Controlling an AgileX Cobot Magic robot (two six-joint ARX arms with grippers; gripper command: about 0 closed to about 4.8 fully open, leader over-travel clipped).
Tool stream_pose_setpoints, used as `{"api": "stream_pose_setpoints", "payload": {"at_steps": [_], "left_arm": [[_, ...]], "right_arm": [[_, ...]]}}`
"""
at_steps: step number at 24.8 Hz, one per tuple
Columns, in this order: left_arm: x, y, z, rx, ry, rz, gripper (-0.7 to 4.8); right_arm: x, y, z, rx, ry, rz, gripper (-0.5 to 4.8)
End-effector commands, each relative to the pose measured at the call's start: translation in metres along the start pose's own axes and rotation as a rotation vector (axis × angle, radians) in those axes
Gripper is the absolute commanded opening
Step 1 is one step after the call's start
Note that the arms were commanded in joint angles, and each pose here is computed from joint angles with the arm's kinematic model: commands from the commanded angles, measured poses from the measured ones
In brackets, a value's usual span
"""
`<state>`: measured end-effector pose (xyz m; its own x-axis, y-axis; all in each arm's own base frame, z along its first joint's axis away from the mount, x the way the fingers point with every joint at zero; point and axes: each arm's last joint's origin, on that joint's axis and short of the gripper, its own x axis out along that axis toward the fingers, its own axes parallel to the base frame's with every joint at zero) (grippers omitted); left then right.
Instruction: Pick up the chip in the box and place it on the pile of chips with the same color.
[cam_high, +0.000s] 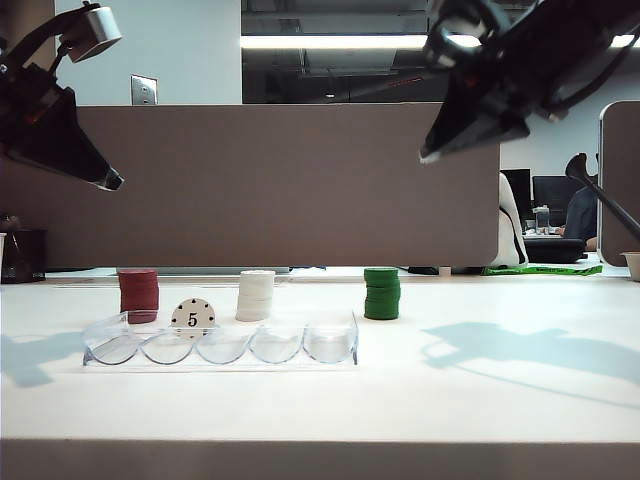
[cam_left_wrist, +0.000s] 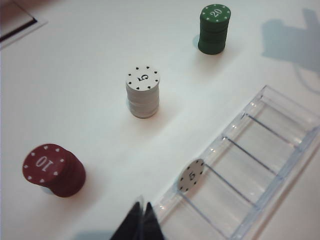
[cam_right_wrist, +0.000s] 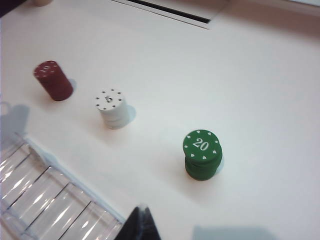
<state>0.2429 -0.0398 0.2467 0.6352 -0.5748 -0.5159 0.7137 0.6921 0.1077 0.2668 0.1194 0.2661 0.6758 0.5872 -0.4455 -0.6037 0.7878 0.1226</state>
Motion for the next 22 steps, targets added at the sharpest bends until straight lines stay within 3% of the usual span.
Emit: {"api": "stream_pose_setpoints", "payload": {"at_steps": [1,6,11,12,14,17,19,22], "left_arm": [[-0.001,0.001,0.002,-0.093,-0.017,0.002,-0.06],[-0.001,0.001,0.003,-0.09,-0.023,0.004,-0.06],[-0.001,0.002,0.005,-0.08,-0.04,0.016,-0.06],[-0.001,0.002,0.005,-0.109,-0.038,0.021,-0.06],[-0.001,0.004,0.003,-0.153,-0.009,0.088,-0.06],[-0.002,0.007,0.002,-0.154,0.032,0.19,-0.06],[-0.002,0.007,0.002,-0.154,0.035,0.192,-0.06],[-0.001,0.004,0.001,-0.133,0.019,0.102,-0.06]], "right_arm": [[0.014,-0.004,-0.004,0.027,0.032,0.002,-0.06],[0.028,-0.003,-0.012,0.037,0.065,0.107,-0.06],[0.028,-0.003,-0.01,0.03,0.044,0.104,-0.06],[0.028,-0.003,-0.009,0.028,0.037,0.105,-0.06],[0.028,-0.003,-0.009,0.028,0.036,0.105,-0.06],[0.028,-0.003,-0.009,0.029,0.039,0.105,-0.06],[0.028,-0.003,-0.01,0.029,0.04,0.105,-0.06],[0.028,-0.003,-0.01,0.029,0.04,0.105,-0.06]]}}
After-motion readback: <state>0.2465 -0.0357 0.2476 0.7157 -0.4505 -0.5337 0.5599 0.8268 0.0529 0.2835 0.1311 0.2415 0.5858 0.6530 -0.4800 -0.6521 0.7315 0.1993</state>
